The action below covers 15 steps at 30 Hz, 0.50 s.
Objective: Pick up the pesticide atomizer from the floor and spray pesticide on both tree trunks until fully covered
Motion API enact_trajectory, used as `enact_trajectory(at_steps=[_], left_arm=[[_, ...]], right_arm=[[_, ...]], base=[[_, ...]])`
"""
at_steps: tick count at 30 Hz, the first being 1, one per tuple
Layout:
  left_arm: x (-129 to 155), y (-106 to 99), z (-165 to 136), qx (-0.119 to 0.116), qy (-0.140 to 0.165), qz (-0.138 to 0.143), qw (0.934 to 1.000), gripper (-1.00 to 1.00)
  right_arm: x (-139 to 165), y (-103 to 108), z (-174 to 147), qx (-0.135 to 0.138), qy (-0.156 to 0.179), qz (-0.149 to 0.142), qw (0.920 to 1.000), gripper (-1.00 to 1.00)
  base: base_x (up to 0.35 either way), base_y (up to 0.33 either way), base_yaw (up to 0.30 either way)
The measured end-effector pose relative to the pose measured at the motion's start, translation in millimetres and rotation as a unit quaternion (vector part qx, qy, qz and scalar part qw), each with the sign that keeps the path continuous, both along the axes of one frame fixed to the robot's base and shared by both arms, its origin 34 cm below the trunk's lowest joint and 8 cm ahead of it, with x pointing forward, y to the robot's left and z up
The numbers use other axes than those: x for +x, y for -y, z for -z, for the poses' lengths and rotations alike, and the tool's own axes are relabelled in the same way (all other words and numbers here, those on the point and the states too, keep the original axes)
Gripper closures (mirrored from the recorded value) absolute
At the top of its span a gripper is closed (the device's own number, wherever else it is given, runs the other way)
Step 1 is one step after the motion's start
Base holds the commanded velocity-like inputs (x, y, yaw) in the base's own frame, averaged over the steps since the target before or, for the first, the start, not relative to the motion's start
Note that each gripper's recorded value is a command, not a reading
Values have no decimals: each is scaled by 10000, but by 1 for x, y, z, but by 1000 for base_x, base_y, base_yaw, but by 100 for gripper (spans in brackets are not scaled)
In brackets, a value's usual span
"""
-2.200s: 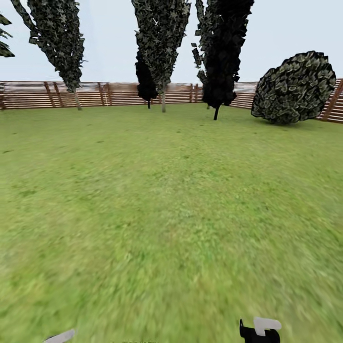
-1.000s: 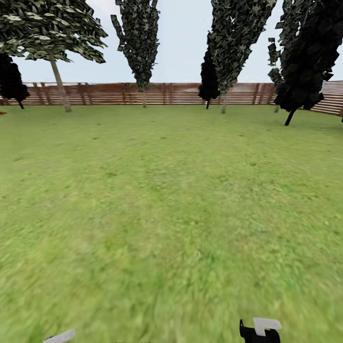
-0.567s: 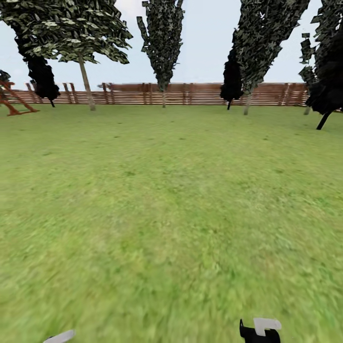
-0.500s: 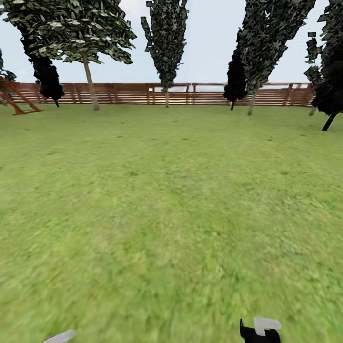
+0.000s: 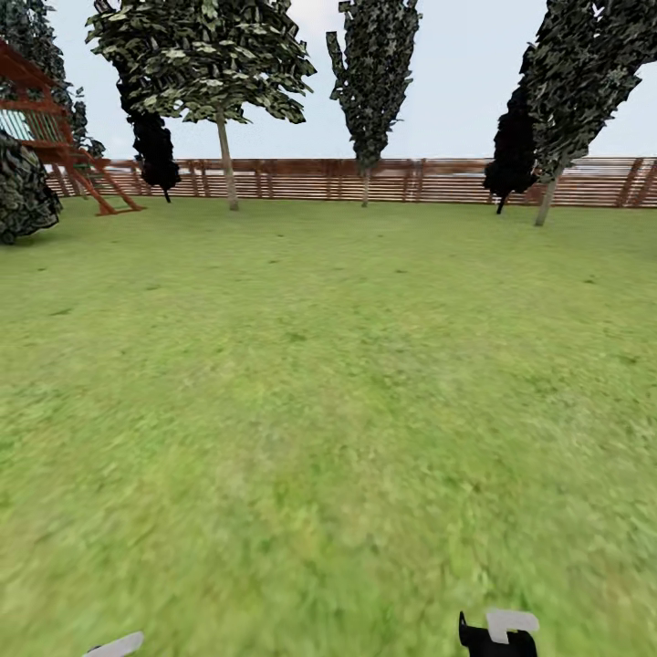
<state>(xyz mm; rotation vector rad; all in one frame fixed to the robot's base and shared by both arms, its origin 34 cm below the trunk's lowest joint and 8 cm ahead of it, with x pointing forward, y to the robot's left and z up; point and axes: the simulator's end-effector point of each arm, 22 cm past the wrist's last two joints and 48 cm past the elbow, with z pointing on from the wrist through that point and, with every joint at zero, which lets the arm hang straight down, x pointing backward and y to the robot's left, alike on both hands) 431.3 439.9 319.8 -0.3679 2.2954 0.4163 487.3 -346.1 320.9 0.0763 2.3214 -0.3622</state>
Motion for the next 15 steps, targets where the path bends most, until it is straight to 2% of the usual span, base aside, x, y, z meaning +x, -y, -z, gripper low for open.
enact_trajectory(at_steps=[15], left_arm=[[0,0,0,0,-1,0,10000,100]], right_arm=[[0,0,0,0,3,0,10000,-100]], base=[[310,159,284]])
